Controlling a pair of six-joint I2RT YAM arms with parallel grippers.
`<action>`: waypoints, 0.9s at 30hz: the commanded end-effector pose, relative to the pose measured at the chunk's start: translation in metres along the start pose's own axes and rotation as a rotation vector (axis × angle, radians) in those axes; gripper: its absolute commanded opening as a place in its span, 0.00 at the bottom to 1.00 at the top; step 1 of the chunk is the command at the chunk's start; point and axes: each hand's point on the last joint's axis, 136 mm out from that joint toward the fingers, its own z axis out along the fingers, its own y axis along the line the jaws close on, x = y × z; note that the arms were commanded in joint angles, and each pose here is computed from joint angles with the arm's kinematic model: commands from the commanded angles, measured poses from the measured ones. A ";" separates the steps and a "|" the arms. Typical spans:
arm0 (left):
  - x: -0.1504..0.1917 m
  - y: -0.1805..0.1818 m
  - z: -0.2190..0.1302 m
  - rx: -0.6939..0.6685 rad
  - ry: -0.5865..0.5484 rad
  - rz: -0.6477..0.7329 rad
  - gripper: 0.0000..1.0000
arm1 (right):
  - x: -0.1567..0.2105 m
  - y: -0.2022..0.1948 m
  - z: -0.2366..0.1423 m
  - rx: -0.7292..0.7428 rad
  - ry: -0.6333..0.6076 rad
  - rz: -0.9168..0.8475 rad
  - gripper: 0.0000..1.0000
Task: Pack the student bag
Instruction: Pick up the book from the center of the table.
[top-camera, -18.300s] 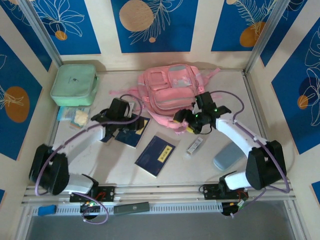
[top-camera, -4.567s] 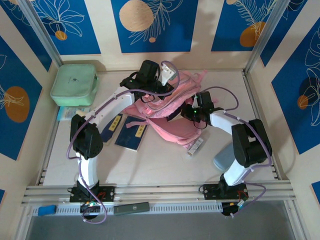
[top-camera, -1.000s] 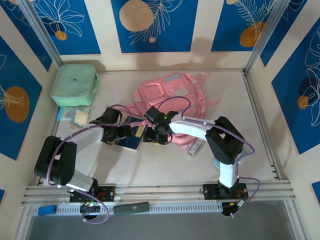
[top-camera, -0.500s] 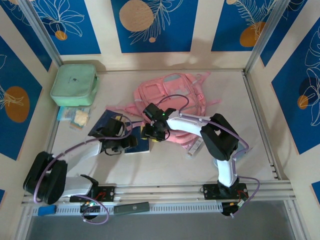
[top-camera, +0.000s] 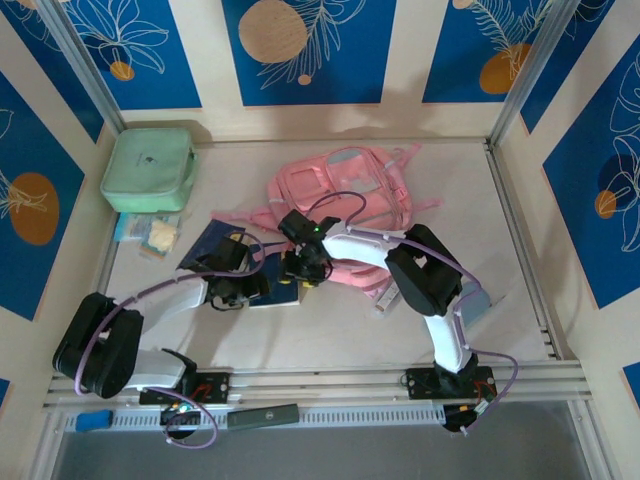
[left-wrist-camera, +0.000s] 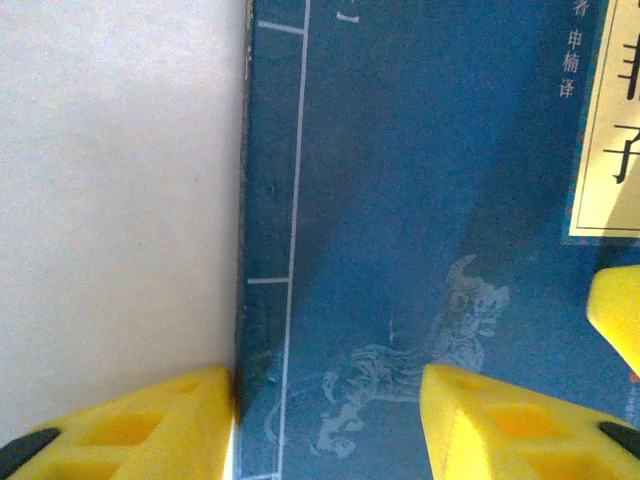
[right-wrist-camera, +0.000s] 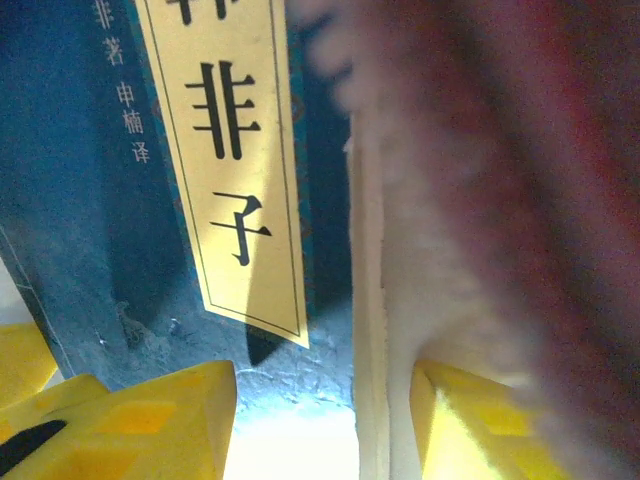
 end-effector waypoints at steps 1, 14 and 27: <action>0.007 -0.001 0.006 0.030 0.027 -0.018 0.50 | 0.005 0.011 -0.003 -0.004 0.022 -0.035 0.49; 0.016 0.028 0.008 -0.093 0.023 -0.011 0.47 | 0.013 0.027 -0.025 0.030 -0.018 -0.120 0.42; 0.019 0.023 0.005 -0.063 0.025 -0.013 0.46 | 0.016 0.025 -0.025 -0.006 0.002 -0.094 0.06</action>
